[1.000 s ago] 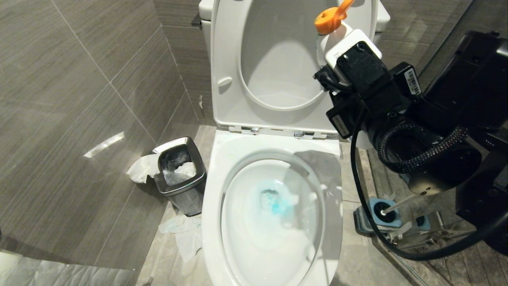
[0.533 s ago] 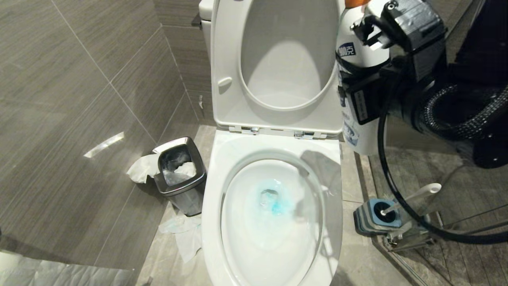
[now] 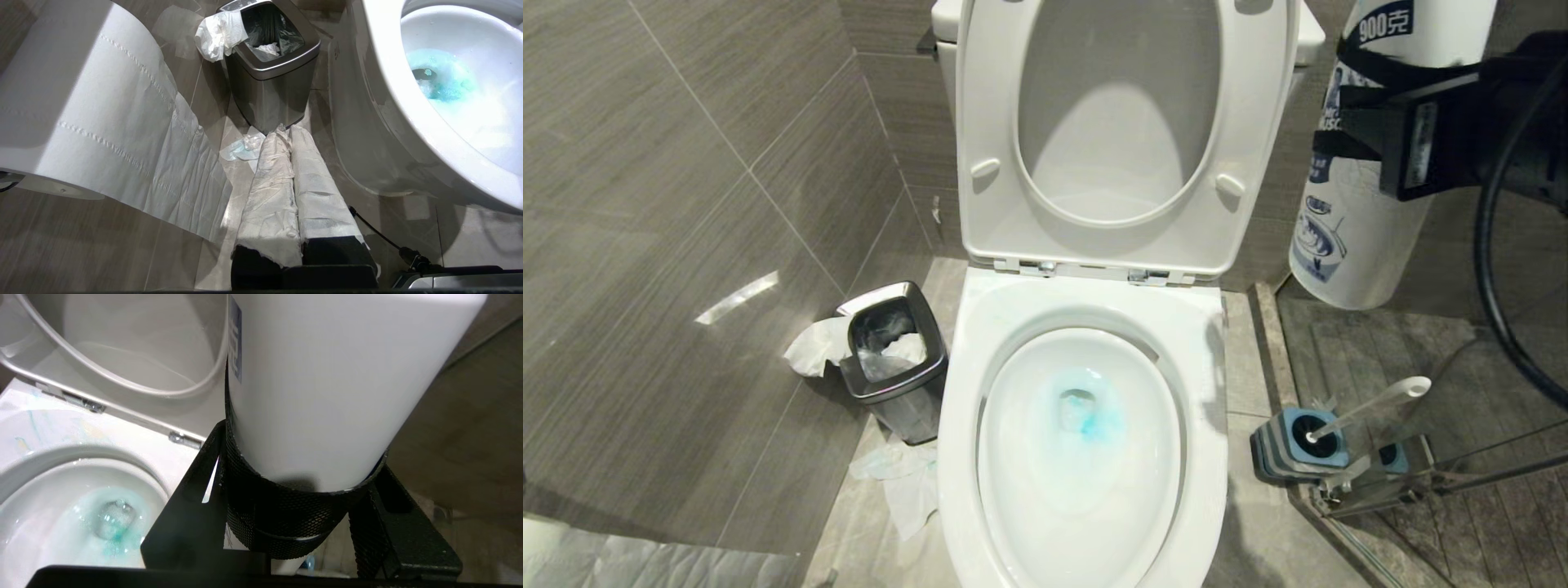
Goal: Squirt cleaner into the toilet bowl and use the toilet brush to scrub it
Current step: Place the cleaning agent on the floor
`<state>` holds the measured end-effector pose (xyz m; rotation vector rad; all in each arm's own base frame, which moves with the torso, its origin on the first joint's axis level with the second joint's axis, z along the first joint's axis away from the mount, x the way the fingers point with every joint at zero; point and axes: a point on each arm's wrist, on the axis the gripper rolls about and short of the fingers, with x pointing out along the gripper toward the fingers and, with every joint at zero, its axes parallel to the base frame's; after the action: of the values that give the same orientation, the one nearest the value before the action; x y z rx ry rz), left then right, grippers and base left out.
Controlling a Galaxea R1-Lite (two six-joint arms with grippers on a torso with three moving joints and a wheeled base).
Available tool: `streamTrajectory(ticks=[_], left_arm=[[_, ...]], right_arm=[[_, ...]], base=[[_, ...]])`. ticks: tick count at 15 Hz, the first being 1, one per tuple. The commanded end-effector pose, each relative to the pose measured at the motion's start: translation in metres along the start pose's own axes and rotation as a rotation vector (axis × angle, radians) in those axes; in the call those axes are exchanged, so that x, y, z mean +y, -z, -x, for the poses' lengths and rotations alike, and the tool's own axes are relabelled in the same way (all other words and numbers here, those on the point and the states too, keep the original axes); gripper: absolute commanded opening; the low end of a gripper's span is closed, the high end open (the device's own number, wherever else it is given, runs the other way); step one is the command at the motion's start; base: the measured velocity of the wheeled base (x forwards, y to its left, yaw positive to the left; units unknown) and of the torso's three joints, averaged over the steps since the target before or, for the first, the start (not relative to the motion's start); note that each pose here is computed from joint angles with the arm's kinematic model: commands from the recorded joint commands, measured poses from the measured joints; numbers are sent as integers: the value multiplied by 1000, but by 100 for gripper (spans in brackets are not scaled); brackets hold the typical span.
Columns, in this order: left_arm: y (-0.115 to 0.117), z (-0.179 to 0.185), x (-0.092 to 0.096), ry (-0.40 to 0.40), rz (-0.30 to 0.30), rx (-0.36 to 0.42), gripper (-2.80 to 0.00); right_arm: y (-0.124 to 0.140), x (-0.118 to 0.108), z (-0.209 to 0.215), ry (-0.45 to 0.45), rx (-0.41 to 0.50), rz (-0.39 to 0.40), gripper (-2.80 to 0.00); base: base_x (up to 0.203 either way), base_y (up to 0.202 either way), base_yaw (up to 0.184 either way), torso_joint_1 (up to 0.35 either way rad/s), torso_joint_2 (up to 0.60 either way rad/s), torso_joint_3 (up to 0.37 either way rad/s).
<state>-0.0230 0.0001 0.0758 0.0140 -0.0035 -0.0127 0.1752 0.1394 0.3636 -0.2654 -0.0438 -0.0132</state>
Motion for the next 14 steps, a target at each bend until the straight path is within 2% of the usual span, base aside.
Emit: streamTrajectory(ticks=[1, 4, 9, 14], left_arm=[[0, 0, 0, 0, 0, 1, -280], [0, 0, 0, -2, 2, 0, -280], [0, 0, 0, -2, 2, 2, -280], [0, 0, 0, -2, 3, 3, -280]], right_arm=[[-4, -22, 18, 11, 2, -29, -280], [3, -51, 34, -14, 54, -55, -280], [14, -90, 26, 35, 84, -87, -280], [30, -117, 14, 51, 117, -130, -280]], base=[[0, 0, 0, 0, 0, 0], [0, 0, 0, 0, 0, 0], [0, 0, 0, 0, 0, 0], [0, 0, 0, 0, 0, 0]])
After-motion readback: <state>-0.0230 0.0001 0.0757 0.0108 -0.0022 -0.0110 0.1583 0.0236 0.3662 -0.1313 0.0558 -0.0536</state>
